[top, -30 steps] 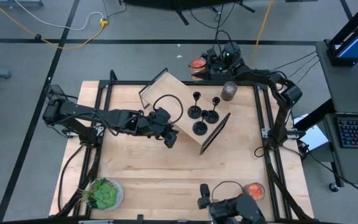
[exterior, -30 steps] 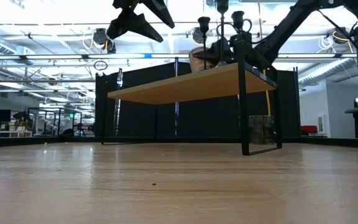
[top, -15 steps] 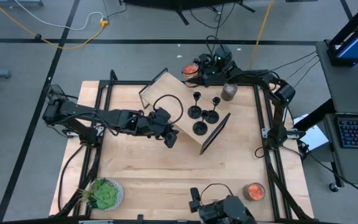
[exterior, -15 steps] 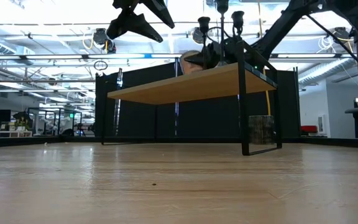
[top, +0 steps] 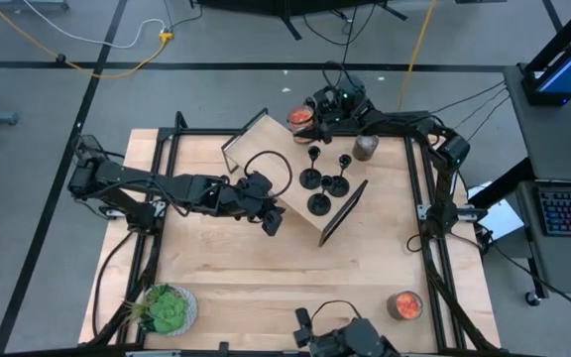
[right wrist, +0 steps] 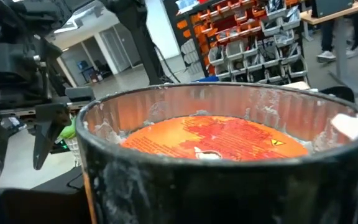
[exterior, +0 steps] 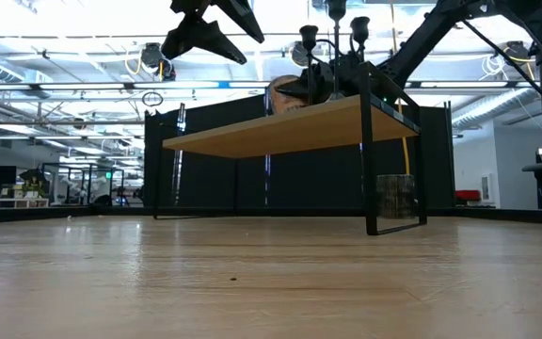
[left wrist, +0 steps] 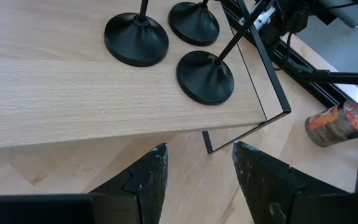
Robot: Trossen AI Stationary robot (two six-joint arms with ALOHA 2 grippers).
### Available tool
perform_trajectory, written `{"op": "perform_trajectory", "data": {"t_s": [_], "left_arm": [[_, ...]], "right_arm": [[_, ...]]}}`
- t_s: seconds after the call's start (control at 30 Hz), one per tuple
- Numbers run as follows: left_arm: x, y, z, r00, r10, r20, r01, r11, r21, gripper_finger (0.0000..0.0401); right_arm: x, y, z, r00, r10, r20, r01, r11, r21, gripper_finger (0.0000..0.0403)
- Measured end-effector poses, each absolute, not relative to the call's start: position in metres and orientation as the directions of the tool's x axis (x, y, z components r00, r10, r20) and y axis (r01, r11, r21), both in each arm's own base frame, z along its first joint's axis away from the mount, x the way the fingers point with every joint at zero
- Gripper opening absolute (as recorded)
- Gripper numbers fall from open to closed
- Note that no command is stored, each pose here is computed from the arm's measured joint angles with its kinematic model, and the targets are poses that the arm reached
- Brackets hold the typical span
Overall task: Pick & Place candle stick holders
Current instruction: Put the left orange scented candle on the shelf
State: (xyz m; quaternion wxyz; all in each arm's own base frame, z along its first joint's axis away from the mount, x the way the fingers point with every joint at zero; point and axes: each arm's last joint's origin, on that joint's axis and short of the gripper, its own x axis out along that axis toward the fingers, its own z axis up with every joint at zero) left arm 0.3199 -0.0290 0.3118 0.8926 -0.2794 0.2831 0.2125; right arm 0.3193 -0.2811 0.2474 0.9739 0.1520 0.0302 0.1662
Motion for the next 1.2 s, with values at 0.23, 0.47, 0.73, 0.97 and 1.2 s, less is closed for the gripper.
{"op": "perform_trajectory", "data": {"t_s": [0.23, 0.47, 0.73, 0.97, 1.2], "left_arm": [[0.32, -0.029, 0.312, 0.75, 0.221, -0.624, -0.539, 0.751, -0.382, 0.0189], [0.32, -0.029, 0.312, 0.75, 0.221, -0.624, -0.539, 0.75, -0.382, 0.0189], [0.32, -0.029, 0.312, 0.75, 0.221, -0.623, -0.538, 0.753, -0.38, 0.0189], [0.32, -0.029, 0.312, 0.75, 0.221, -0.623, -0.538, 0.752, -0.38, 0.0189], [0.32, -0.029, 0.312, 0.75, 0.221, -0.623, -0.538, 0.752, -0.381, 0.0189]], "right_arm": [[0.325, -0.275, 0.242, 0.946, 0.322, -0.035, -0.297, 0.905, 0.304, 0.0334], [0.33, -0.272, 0.242, 0.96, 0.278, -0.04, -0.255, 0.923, 0.288, 0.0334], [0.336, -0.267, 0.241, 0.973, 0.223, -0.053, -0.199, 0.937, 0.288, 0.0334], [0.345, -0.256, 0.24, 0.966, 0.25, -0.062, -0.226, 0.94, 0.254, 0.0334], [0.345, -0.255, 0.236, 0.971, 0.224, -0.088, -0.199, 0.952, 0.234, 0.0334]]}}
